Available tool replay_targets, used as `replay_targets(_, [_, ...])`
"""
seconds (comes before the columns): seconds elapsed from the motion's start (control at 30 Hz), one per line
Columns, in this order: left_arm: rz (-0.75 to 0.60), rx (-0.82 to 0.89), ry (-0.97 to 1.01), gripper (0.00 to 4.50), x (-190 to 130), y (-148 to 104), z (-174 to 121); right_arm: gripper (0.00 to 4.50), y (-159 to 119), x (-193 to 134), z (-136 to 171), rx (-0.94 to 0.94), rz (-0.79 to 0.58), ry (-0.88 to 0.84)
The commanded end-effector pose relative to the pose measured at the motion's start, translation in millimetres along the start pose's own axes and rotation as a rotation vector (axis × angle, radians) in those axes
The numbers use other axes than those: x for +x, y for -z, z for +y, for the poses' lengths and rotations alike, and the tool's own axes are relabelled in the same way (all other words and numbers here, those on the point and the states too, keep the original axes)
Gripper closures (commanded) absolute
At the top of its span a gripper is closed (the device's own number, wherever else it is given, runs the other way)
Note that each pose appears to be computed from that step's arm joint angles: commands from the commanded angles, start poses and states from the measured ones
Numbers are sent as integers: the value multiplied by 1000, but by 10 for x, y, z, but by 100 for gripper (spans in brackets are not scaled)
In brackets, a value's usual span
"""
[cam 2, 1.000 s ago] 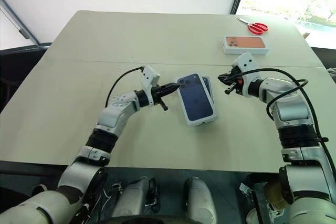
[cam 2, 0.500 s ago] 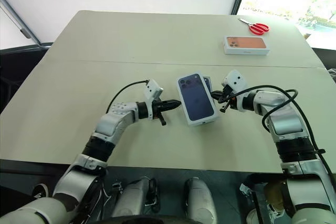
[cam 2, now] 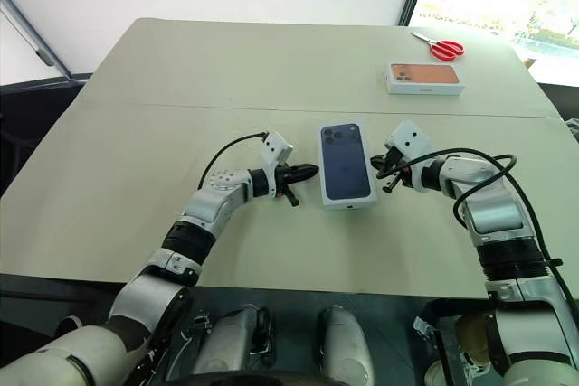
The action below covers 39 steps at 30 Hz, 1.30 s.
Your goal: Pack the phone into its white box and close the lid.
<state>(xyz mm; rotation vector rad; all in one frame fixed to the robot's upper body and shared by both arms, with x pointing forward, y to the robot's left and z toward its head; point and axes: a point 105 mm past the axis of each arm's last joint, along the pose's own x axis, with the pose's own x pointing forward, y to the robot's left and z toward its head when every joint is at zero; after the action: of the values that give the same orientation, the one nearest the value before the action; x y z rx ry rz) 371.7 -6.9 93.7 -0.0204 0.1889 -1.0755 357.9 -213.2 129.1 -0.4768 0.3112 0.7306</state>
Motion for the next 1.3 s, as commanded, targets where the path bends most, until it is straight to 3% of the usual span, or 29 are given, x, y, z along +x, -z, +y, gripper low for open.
replay_targets(0.03, [-50, 64, 40, 450, 112, -191, -108, 447, -107, -22, -43, -33, -41, 19])
replay_targets(0.43, [-41, 66, 25, 450, 75, -163, -60, 447, 3, -15, -23, -66, 2, 26])
replay_targets(0.63, [-100, 66, -21, 450, -17, -379, 71, 447, -41, -110, -238, -120, 14, 101])
replay_targets(0.83, [-182, 79, -71, 450, -52, -690, 196, 447, -359, -161, -540, -99, -102, 242])
replay_targets(1.0, [-204, 92, -104, 450, 75, -837, 256, 447, -609, -34, -486, -26, -224, 209])
replay_targets(1.2, [-138, 106, -113, 450, 316, -632, 192, 447, -363, 255, -379, -82, -120, 208])
replay_targets(1.3, [20, 160, -92, 450, 398, -300, 128, 447, -147, 371, -266, -92, -29, 166])
